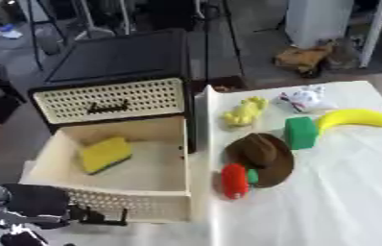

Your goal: Pick up objects from table and place into drawer.

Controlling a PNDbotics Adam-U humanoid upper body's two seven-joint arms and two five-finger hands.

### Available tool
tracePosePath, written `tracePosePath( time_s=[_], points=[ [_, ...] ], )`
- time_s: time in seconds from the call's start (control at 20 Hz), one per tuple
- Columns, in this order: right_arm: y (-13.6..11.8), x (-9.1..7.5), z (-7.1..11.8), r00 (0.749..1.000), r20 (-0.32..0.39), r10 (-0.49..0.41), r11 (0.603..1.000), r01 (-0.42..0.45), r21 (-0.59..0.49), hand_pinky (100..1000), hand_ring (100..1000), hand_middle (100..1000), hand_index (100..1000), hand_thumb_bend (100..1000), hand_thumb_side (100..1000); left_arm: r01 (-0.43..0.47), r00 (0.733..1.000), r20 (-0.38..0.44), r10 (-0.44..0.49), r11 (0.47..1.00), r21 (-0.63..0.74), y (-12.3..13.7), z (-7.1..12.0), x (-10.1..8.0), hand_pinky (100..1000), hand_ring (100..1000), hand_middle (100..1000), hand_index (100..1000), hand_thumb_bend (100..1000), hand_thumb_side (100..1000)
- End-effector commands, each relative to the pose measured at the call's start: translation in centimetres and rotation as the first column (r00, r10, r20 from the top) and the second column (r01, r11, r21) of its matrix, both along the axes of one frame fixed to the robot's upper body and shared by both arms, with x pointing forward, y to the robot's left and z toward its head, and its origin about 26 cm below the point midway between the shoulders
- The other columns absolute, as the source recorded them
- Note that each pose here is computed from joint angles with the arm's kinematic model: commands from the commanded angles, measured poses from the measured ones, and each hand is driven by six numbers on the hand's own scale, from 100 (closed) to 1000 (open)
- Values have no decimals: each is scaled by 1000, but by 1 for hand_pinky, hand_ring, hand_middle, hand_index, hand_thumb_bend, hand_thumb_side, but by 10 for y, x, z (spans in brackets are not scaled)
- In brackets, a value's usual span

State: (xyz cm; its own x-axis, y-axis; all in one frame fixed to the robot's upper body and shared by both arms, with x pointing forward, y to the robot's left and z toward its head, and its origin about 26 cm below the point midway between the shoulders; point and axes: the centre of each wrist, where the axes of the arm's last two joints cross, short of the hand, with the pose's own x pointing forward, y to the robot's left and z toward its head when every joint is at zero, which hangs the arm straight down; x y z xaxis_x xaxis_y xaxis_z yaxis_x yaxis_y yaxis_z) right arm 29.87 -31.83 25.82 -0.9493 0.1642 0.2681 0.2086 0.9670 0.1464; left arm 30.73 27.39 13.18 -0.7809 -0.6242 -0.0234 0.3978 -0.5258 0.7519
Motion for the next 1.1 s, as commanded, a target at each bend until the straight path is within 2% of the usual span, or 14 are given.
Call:
tracePosePath(
  time_s=[0.05, 0.3, 0.45, 0.55, 0.7, 0.9, 1.1],
  points=[
    [-1, -3, 8, 1000, 24, -6, 1000, 7, -17, 703, 798, 740, 809, 100, 1000, 62, 997, 37, -63, 997, 36, -1, 10, -3, 100, 100, 154, 1000, 100, 569],
    [0, -3, 7, 1000, 18, -6, 1000, 6, -17, 704, 798, 739, 809, 100, 1000, 141, 984, 94, -149, 986, 90, -3, 20, -5, 100, 100, 152, 999, 100, 531],
    [-1, -3, 7, 1000, 15, -7, 1000, 8, -17, 704, 798, 739, 808, 100, 1000, 151, 983, 81, -162, 980, 127, 0, 19, -4, 100, 100, 150, 981, 100, 539],
    [-1, -3, 6, 1000, 13, -8, 1000, 8, -18, 704, 799, 739, 808, 100, 1000, 120, 992, 34, -125, 984, 132, 5, 14, -2, 100, 100, 147, 971, 100, 584],
    [0, -3, 6, 1000, 9, -9, 1000, 9, -19, 704, 799, 739, 807, 100, 1000, 18, 996, -83, -10, 994, 105, 12, 5, 2, 100, 100, 146, 997, 100, 629],
    [0, -3, 6, 1000, 7, -10, 1000, 10, -20, 704, 799, 738, 807, 100, 1000, -133, 963, -228, 145, 989, 64, 14, -2, 2, 100, 100, 144, 1000, 100, 674],
    [0, -3, 6, 1000, 6, -11, 1000, 11, -18, 703, 799, 738, 806, 100, 1000, -198, 938, -280, 204, 979, 50, 11, -5, 0, 100, 100, 142, 1000, 100, 696]
  ],
)
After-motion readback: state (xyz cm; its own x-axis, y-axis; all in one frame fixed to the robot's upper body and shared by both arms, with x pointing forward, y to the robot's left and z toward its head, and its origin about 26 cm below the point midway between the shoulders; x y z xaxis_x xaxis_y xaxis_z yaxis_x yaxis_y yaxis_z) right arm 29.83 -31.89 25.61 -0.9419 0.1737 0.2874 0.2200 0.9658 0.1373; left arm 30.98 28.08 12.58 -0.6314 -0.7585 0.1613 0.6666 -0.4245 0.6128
